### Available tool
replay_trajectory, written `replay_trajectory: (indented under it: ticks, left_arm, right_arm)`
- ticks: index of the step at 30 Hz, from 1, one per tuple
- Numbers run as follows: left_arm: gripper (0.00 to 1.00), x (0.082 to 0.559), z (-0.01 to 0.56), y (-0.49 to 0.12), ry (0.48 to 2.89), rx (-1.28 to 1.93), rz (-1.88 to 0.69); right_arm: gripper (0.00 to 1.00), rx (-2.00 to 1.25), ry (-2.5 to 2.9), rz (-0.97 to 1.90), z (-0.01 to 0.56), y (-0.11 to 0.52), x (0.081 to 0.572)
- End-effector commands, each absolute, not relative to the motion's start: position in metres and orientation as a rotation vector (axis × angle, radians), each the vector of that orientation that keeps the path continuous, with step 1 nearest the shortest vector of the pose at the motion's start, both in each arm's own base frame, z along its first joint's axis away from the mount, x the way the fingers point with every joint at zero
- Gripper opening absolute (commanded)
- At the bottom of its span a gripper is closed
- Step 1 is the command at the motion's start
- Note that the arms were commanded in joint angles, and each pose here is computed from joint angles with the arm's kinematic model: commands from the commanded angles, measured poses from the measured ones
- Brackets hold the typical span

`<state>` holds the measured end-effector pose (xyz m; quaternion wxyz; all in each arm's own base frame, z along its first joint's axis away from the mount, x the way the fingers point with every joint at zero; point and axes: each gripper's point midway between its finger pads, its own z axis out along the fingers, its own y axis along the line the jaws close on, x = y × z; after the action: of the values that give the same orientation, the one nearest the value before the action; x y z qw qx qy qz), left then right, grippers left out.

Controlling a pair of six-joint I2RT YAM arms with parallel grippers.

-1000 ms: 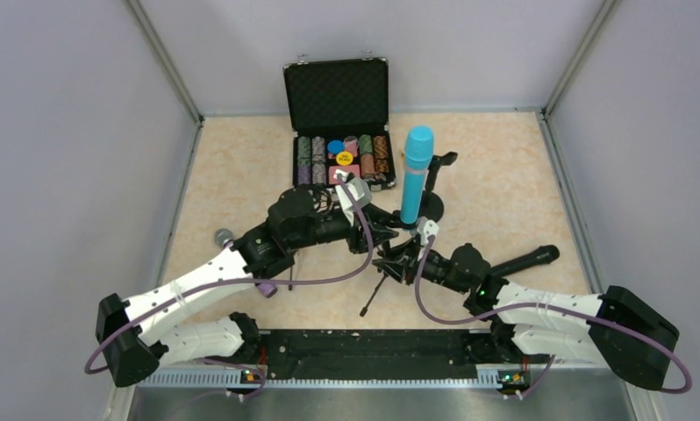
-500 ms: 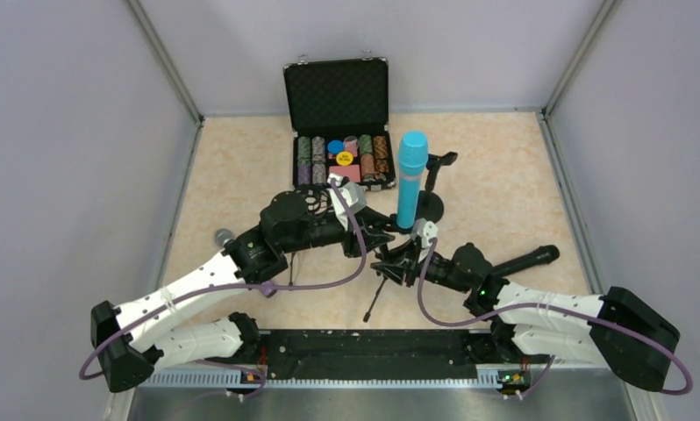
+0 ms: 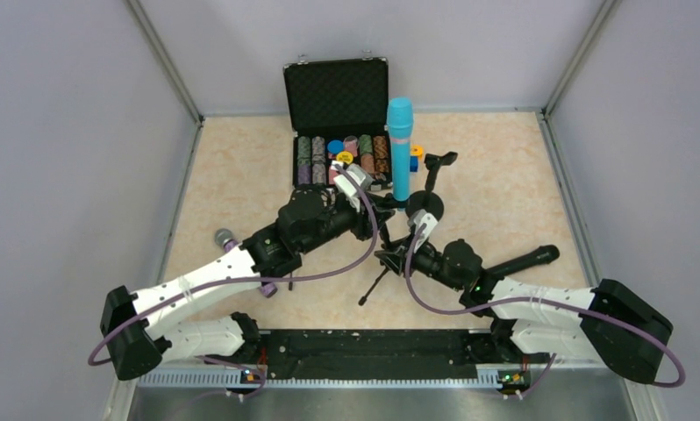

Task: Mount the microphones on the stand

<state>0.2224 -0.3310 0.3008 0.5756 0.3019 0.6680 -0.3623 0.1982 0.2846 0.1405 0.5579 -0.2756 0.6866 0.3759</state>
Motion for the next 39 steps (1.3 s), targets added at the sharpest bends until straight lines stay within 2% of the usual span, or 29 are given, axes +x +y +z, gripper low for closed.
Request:
replay_trajectory:
  ticks: [1,11,39]
  left_arm:
    - [0.00,0.247,0.449,-0.279,1.203,0.314,-0.781]
    - [0.00,0.249,0.470,-0.234,1.179,0.088,-0.750]
    - [0.00,0.203,0.484,-0.256,1.030,0.432,-0.818]
  right_arm:
    - [0.00,-0.413,1.839,0.744,0.101,0.256,0.225]
    - [0.00,-0.369,1.858,0.721,0.098,0.251,0.229]
    - [0.00,-0.431,1.842,0.727,0.102,0.258,0.228]
